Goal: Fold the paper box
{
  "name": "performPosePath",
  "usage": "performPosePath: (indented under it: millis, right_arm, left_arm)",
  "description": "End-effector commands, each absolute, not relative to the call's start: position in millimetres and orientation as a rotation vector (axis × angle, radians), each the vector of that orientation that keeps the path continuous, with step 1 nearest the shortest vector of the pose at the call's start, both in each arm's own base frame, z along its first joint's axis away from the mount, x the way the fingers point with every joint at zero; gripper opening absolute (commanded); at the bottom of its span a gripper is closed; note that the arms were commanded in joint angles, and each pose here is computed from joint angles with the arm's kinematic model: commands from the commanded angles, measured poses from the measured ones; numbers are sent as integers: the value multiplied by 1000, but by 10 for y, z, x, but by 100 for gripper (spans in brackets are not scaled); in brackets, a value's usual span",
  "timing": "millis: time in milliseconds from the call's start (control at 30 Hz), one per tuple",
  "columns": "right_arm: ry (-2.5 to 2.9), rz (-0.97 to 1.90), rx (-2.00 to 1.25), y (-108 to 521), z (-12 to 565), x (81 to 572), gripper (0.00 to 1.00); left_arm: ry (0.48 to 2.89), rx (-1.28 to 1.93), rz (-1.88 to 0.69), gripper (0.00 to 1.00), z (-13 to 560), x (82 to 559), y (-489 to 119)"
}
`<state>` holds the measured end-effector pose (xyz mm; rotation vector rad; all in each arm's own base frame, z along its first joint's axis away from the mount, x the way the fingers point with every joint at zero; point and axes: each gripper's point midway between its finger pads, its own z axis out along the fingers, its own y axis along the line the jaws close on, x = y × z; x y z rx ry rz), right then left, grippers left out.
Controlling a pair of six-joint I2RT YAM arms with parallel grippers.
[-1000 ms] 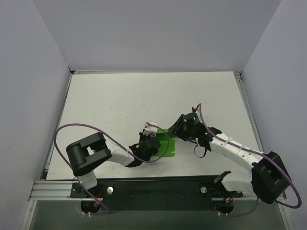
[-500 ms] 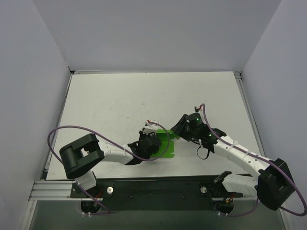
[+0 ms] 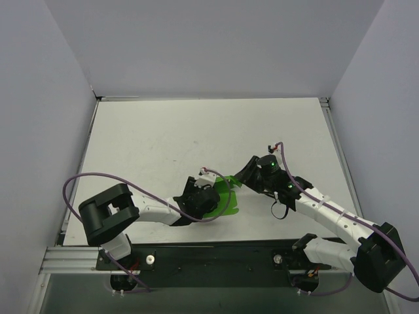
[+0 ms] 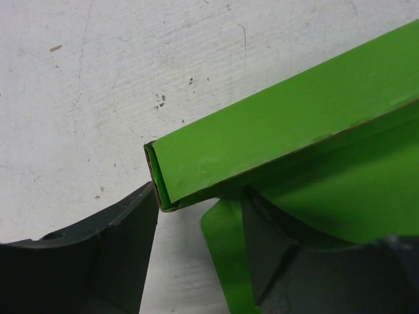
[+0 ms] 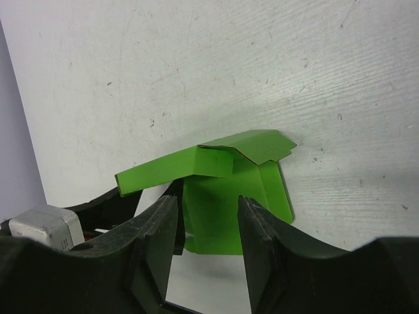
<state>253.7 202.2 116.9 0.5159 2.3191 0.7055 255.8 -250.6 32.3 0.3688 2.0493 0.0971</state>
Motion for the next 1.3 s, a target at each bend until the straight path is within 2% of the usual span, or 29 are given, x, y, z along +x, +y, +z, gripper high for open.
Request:
performPosePath:
  millis: [0,67,133,267,433,467,600,867,1267]
  right_arm:
    - [2294,709,498,2024,1284,2540,42]
    - [2296,707,495,2030,1280,2536,42]
    - [2296,709,490,2041,1284,2534,43]
    - [2293,720,479,2071,1311,2533,43]
    - [2300,729,471,2112,1296,2539,43]
    - [2297,734,470,2124,1306,2545,43]
    - [2300,736,469,2169,1283,2577,43]
    - [2329,736,461,2226,1234,2593,43]
    - [2327,672,451,2280,1144,2826,43]
  left_arm:
    - [2016,329,12,69,560,2550,-2610]
    - [2005,322,-7,74,620,2538,-2629]
    - [2002,314,-15,84,651,2531,-2616]
    - [1979,314,-95,87,796,2475,-2614]
    - [1897,275,-345,88,1099,2433,-2564]
    - [1918,256,-380,88,1013,2414,-2488]
    - [1879,270,-563,87,1059,2404,-2472]
    - [1871,358,-655,84,927,2395,-2582]
    - [1884,354,-580,67,858,2574,-2654]
